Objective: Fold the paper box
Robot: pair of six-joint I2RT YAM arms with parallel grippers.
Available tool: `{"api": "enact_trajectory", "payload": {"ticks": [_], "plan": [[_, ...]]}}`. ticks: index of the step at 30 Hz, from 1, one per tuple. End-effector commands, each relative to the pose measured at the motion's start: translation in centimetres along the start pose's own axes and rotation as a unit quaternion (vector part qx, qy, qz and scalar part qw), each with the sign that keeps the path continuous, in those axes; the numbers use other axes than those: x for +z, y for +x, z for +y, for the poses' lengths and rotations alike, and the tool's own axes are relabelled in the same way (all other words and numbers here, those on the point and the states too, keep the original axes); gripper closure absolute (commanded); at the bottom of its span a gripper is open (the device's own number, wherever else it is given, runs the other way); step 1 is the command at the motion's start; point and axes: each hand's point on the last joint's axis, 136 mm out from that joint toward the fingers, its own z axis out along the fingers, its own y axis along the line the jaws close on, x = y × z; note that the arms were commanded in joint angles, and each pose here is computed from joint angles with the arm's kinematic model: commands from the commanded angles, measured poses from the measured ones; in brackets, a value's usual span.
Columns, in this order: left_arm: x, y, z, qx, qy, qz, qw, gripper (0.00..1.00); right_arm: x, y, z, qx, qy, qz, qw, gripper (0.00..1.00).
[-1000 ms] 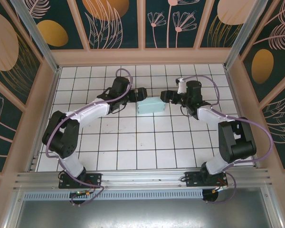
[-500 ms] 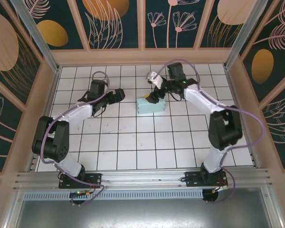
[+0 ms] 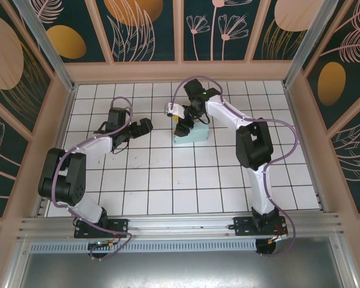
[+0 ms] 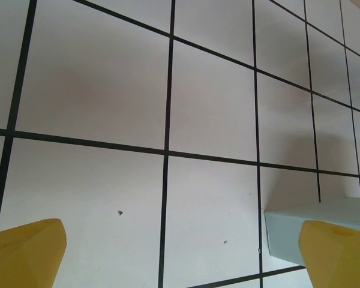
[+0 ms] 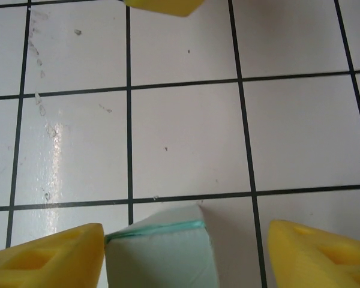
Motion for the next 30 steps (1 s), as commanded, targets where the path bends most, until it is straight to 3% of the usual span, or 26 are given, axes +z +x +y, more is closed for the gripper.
{"api": "enact_trajectory", "payload": {"ticks": [1, 3, 13, 17, 23, 27, 30], "plan": [[-0.6, -0.8, -0.8, 0.01, 0.016, -0.014, 1.0, 0.01, -0.4, 0.8, 0.6, -0.004, -0.016, 0.026, 1.0, 0.33], [-0.4, -0.8, -0.7, 0.009, 0.018, -0.013, 1.0, 0.01, -0.4, 1.2, 0.5, -0.001, -0.016, 0.038, 0.999, 0.39], [0.4, -0.2, -0.7, 0.002, 0.029, 0.004, 1.0, 0.01, 0.3, 1.5, 1.0, -0.001, -0.016, 0.061, 0.998, 0.4], [0.4, -0.2, -0.7, 0.002, 0.029, 0.004, 1.0, 0.02, 0.0, 1.5, 1.0, -0.002, -0.016, 0.062, 0.998, 0.52], [0.4, -0.5, -0.7, 0.002, 0.026, 0.002, 1.0, 0.01, -1.1, 1.0, 0.7, -0.006, 0.001, 0.063, 0.998, 0.54], [0.4, -0.6, -0.6, 0.002, 0.024, -0.001, 1.0, 0.02, -2.4, 0.6, -0.3, -0.013, 0.054, 0.072, 0.996, 0.55], [0.4, -0.7, -0.6, 0.002, 0.024, -0.003, 1.0, 0.01, -3.3, 0.5, -2.6, -0.031, 0.153, 0.083, 0.984, 0.55]]}}
